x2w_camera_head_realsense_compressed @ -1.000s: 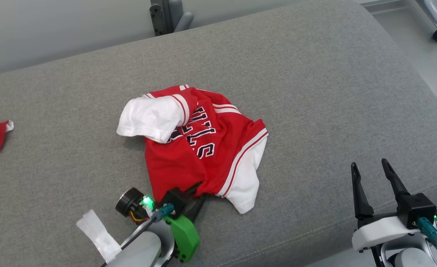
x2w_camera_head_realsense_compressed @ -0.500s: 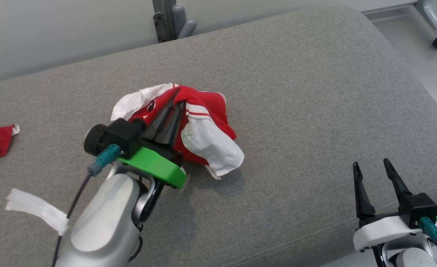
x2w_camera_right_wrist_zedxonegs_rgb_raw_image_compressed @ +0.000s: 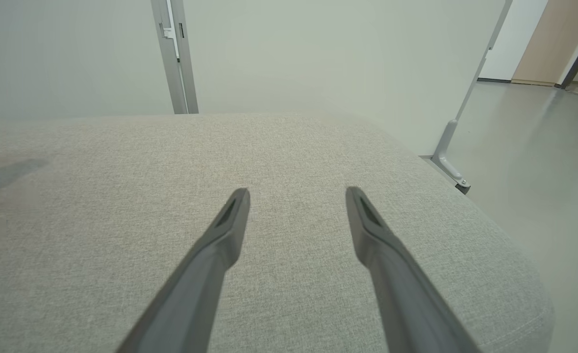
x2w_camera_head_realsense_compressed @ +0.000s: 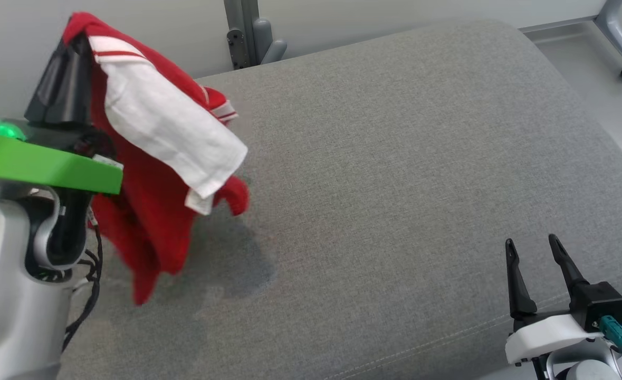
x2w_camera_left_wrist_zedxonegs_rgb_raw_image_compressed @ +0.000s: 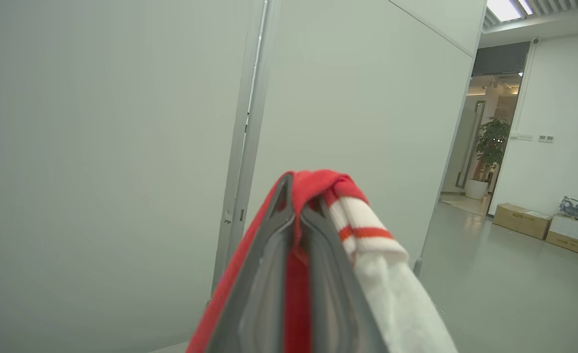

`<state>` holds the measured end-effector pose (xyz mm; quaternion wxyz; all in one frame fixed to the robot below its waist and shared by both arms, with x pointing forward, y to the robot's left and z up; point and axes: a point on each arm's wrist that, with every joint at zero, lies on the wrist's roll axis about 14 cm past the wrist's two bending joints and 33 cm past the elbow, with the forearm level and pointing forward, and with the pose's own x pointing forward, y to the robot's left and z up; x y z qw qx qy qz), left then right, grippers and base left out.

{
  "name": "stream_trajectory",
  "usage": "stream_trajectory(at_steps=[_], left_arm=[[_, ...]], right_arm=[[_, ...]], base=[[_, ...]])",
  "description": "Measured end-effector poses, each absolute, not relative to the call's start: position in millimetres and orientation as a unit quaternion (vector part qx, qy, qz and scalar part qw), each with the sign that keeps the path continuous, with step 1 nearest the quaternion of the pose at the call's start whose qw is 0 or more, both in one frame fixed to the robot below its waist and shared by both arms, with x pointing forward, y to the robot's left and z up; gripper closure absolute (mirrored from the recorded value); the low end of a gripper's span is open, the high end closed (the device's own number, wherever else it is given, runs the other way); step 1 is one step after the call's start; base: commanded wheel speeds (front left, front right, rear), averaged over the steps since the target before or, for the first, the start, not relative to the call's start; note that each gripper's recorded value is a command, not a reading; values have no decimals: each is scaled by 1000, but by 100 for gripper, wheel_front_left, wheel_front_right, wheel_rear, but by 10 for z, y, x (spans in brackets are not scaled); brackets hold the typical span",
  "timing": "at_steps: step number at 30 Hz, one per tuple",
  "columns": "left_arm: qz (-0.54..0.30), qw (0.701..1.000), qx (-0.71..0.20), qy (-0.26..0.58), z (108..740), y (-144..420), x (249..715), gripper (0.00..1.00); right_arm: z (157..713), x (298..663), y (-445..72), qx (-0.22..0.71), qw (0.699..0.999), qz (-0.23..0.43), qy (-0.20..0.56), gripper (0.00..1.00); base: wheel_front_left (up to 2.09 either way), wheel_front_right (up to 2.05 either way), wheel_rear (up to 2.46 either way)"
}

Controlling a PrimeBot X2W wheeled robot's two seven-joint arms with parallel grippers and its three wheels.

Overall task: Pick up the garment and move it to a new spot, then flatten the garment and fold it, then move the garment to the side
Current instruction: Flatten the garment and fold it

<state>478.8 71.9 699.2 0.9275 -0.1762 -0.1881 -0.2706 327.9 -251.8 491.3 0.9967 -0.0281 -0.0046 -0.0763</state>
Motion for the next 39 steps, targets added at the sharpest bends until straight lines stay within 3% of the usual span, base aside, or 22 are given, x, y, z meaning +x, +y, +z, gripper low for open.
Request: stream_trajectory(at_steps=[6, 16, 26, 28, 30, 32, 34, 36, 39], left_arm=[[-281, 931, -185, -139, 6867, 730, 4944, 100], [-328, 927, -184, 23, 5698, 8, 5181, 100], [-363, 913, -171, 67, 5136, -644, 5461, 100], [-365, 913, -164, 81, 4970, -709, 5487, 86], [-366, 913, -155, 95, 4800, -756, 5495, 82], [-367, 913, -142, 108, 4637, -782, 5493, 72], [-365, 914, -134, 119, 4505, -782, 5495, 48], [-361, 915, -127, 124, 4424, -756, 5503, 2], [-352, 920, -118, 126, 4384, -680, 5520, 0]], right_arm=[[4901, 3385, -2445, -26, 998, -64, -3, 0], [4856, 3592, -2394, -26, 998, -53, 5, 0], [4660, 3545, -2623, -33, 995, -88, 41, 0], [4634, 3526, -2662, -34, 994, -95, 47, 0], [4604, 3497, -2701, -35, 993, -102, 53, 0], [4577, 3471, -2738, -34, 992, -109, 59, 0], [4555, 3451, -2768, -36, 991, -114, 64, 0], [4537, 3443, -2789, -36, 990, -117, 67, 0], [4525, 3457, -2773, -33, 991, -115, 67, 0]], base=[[0, 0, 0], [0, 0, 0], [0, 0, 0], [0, 0, 0], [0, 0, 0], [0, 0, 0], [0, 0, 0], [0, 0, 0], [0, 0, 0]])
